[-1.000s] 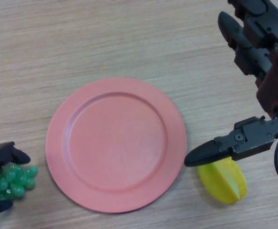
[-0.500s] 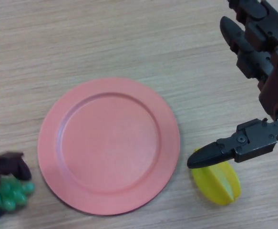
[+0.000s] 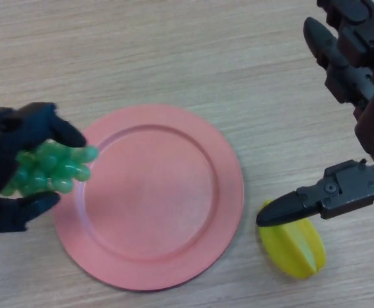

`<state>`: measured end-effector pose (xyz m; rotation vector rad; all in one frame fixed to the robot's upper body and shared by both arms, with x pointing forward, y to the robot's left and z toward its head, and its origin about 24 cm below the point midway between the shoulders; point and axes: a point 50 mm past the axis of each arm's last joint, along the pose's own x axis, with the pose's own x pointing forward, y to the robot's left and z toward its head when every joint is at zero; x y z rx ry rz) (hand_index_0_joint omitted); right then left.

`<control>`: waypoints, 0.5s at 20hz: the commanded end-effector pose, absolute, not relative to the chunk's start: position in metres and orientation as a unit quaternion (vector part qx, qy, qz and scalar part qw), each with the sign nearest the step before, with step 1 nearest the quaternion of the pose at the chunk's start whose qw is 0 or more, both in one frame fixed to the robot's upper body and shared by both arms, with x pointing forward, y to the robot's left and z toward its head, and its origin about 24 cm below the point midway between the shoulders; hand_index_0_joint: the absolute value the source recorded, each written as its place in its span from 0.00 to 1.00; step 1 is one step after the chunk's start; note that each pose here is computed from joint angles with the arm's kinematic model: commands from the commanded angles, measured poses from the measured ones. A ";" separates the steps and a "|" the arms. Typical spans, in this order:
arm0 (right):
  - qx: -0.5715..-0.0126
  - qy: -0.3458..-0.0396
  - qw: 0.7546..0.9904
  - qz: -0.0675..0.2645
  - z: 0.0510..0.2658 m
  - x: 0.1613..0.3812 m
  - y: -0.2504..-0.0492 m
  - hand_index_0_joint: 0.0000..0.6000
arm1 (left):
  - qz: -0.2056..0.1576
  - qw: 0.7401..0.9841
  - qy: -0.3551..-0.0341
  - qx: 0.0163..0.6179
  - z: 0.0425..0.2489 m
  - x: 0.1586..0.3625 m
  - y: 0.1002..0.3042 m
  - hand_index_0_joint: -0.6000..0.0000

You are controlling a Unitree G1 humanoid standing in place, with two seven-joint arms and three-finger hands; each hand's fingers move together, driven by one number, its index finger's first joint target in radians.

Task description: Pick up the green grapes and place it on the plate

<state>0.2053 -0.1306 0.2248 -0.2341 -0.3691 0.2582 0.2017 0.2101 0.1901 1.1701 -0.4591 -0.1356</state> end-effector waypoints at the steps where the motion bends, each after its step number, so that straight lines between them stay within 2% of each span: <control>1: -0.098 -0.306 0.941 0.108 0.254 0.188 -0.138 0.00 | -0.034 0.766 -0.314 0.560 0.211 0.186 0.203 0.17; 2: -0.098 -0.306 0.941 0.108 0.254 0.188 -0.138 0.00 | -0.037 0.773 -0.315 0.549 0.211 0.186 0.203 0.33; 3: -0.099 -0.305 0.941 0.106 0.254 0.188 -0.139 0.00 | -0.043 0.786 -0.316 0.529 0.212 0.184 0.202 0.58; 4: -0.101 -0.305 0.941 0.105 0.254 0.188 -0.139 0.00 | -0.047 0.795 -0.317 0.516 0.212 0.182 0.201 0.75; 5: -0.107 -0.304 0.941 0.103 0.254 0.188 -0.140 0.00 | -0.054 0.807 -0.323 0.491 0.214 0.179 0.199 0.99; 8: -0.117 -0.305 0.939 0.105 0.254 0.188 -0.138 0.00 | -0.058 0.810 -0.341 0.474 0.220 0.175 0.199 1.00; 10: -0.122 -0.304 0.939 0.107 0.255 0.189 -0.136 0.00 | -0.048 0.813 -0.358 0.456 0.225 0.173 0.202 1.00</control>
